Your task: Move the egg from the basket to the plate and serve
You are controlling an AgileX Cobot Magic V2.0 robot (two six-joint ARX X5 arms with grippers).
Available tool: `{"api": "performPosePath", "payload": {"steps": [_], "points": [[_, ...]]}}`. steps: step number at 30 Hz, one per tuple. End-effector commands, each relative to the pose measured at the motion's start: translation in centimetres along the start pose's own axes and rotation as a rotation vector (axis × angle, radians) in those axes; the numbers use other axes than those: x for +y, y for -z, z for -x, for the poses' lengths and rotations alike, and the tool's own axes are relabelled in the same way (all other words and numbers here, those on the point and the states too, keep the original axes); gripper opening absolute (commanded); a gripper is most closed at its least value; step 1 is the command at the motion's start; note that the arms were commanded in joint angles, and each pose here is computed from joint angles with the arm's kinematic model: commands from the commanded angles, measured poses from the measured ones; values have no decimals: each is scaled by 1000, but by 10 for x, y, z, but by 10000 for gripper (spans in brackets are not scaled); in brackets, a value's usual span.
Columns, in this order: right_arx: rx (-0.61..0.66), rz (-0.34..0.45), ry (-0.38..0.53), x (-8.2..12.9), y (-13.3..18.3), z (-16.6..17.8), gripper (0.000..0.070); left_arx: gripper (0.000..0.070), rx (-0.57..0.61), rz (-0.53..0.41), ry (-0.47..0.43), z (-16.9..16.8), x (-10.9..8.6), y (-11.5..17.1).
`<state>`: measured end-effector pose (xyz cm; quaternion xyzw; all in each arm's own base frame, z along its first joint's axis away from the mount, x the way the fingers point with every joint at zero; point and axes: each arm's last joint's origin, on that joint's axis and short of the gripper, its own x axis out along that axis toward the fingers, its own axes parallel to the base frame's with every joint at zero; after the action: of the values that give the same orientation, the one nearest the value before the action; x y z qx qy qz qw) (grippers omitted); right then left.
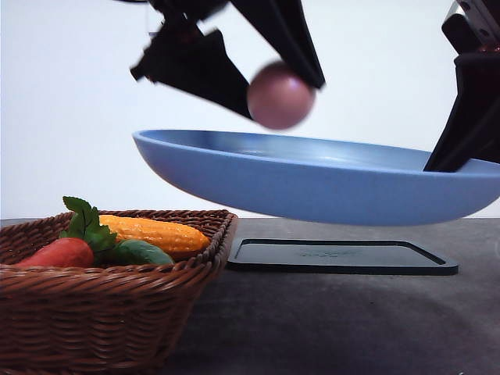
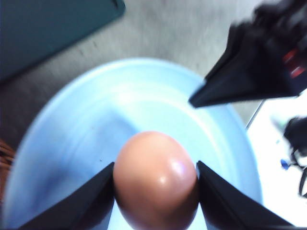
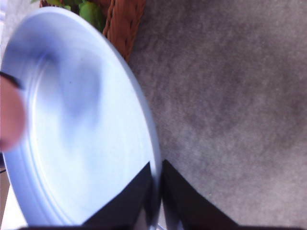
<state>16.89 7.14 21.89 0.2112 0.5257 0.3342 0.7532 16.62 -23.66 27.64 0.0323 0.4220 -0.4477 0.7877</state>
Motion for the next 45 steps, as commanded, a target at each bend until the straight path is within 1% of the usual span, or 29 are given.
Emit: {"api": "performPosePath", "payload": {"steps": [1,8,13,14,18,20,24,28,31,34,38,41,45], "points": [[-15,11,-15,5,-6,2,0,221,7,-36,6,-6,-3,-3],[-14,10,-15,5,-6,2,0,221,98,-48,-4,-28,-3,5],[-14,9,-14,5,-6,2,0,230,108,-48,-4,-31,-3,6],[-14,9,-14,5,-6,2,0,244,108,-47,-5,-31,-3,6],[-14,9,-13,5,-6,2,0,370,96,-26,-3,-30,-3,4],[-14,9,-13,5,-6,2,0,416,84,-13,-1,-28,-4,2],[-14,4,-12,5,-6,2,0,428,42,-17,11,-19,-9,-9],[-9,-5,-11,4,-6,1,0,427,-28,-34,20,0,-17,-25],[-1,-15,-10,2,-7,-1,0,427,-90,-60,-2,21,-21,-39],[10,-34,-1,-2,-8,-4,0,427,-153,-88,-58,46,-25,-50],[14,-58,18,-10,-15,-6,0,426,-242,-115,-155,81,-29,-56],[3,-62,33,-15,-27,-5,0,426,-320,-124,-223,107,-32,-56],[-27,-52,53,-22,-52,-2,0,426,-411,-116,-282,141,-34,-48]]}}
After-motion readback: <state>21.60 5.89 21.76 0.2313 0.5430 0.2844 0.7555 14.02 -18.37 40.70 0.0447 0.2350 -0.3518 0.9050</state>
